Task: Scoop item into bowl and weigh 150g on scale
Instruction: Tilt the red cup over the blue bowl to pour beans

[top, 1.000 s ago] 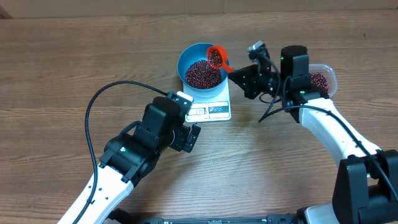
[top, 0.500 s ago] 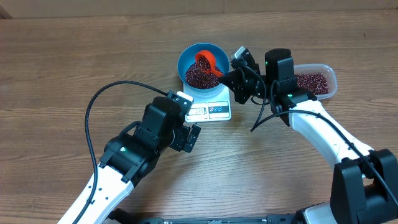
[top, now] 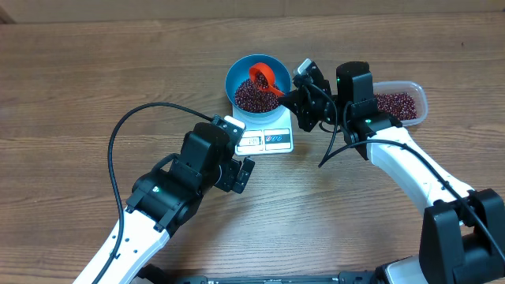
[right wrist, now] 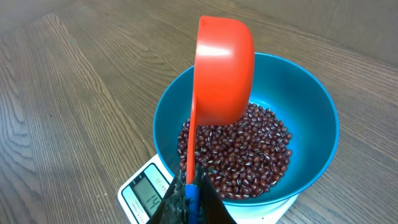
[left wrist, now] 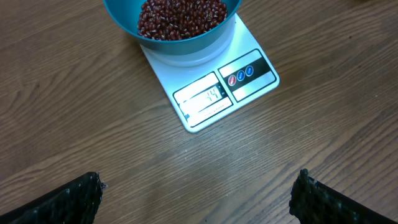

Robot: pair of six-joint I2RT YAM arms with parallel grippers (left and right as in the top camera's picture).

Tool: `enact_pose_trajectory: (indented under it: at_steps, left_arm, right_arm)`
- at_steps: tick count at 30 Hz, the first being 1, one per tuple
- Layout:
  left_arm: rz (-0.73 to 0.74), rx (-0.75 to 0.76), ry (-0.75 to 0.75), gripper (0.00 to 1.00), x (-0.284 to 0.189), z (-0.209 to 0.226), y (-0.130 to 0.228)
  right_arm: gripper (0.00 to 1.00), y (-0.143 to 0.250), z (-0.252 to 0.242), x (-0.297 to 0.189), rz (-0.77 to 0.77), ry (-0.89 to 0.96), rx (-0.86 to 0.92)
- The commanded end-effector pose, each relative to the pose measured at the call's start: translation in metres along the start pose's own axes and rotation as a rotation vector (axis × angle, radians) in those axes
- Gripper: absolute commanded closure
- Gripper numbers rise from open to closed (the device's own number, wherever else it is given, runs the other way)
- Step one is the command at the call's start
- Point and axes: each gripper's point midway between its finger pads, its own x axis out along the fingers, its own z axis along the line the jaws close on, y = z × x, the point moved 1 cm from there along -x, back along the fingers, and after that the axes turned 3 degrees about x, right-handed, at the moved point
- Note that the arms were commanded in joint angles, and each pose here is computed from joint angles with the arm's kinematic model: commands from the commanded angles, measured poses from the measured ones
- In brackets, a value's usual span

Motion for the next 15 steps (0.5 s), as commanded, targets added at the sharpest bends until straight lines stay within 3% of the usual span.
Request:
enact_pose_trajectory:
  at_steps: [1, 15]
  left_arm:
    - [0.000, 0.015, 0.009, 0.01, 0.0009, -0.0008, -0.0005]
    - [0.000, 0.015, 0.009, 0.00, 0.0009, -0.0008, -0.0005]
  right_arm:
    - [0.96, 0.0005, -0.0020, 0.0005, 0.001, 0.009, -0.011]
    - [0.96, 0.0027, -0.0016, 0.0005, 0.010, 0.008, -0.004]
